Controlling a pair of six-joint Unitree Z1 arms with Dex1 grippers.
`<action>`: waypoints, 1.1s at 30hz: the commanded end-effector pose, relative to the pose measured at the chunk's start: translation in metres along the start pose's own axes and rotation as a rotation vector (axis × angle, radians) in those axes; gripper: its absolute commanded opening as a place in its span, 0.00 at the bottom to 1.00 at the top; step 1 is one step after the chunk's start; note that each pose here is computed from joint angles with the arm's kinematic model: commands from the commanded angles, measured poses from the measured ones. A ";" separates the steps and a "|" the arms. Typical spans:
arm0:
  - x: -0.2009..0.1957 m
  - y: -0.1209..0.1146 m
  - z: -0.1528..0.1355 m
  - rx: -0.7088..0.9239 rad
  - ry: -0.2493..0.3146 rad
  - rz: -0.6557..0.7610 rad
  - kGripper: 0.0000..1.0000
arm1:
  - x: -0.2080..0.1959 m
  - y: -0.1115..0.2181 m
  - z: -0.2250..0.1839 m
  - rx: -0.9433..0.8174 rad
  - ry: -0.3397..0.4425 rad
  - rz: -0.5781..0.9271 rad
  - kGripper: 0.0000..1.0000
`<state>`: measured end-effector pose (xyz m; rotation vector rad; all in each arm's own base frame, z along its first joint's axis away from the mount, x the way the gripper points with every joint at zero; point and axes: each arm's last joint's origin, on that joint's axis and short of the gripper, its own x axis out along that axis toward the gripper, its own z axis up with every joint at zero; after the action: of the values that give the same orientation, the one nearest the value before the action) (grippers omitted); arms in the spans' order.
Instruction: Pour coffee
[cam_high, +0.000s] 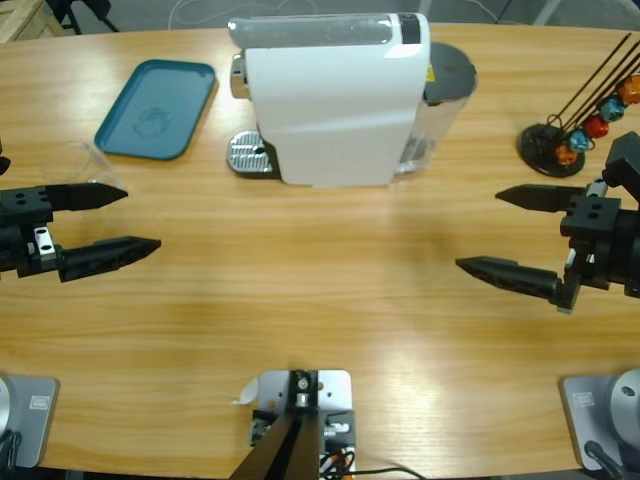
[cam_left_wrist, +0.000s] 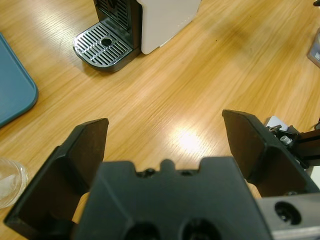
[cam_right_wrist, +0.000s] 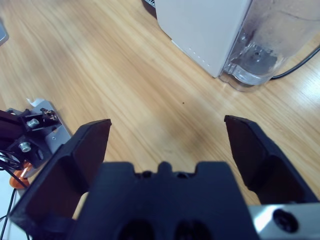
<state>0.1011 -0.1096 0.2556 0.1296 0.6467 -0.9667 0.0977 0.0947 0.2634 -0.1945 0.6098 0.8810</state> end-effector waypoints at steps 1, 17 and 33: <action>0.000 -0.002 -0.001 -0.006 0.001 -0.019 0.94 | 0.003 0.002 -0.007 0.011 0.028 0.034 1.00; 0.006 0.036 0.134 -0.646 -0.159 -0.165 0.89 | 0.003 0.003 -0.006 0.011 0.023 0.059 1.00; 0.078 0.088 0.130 -1.047 -0.083 -0.402 0.96 | -0.003 0.004 -0.007 0.005 -0.003 0.056 1.00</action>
<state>0.2417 -0.1494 0.3415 -0.9236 0.8927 -0.8342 0.0957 0.0952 0.2645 -0.1821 0.6074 0.9161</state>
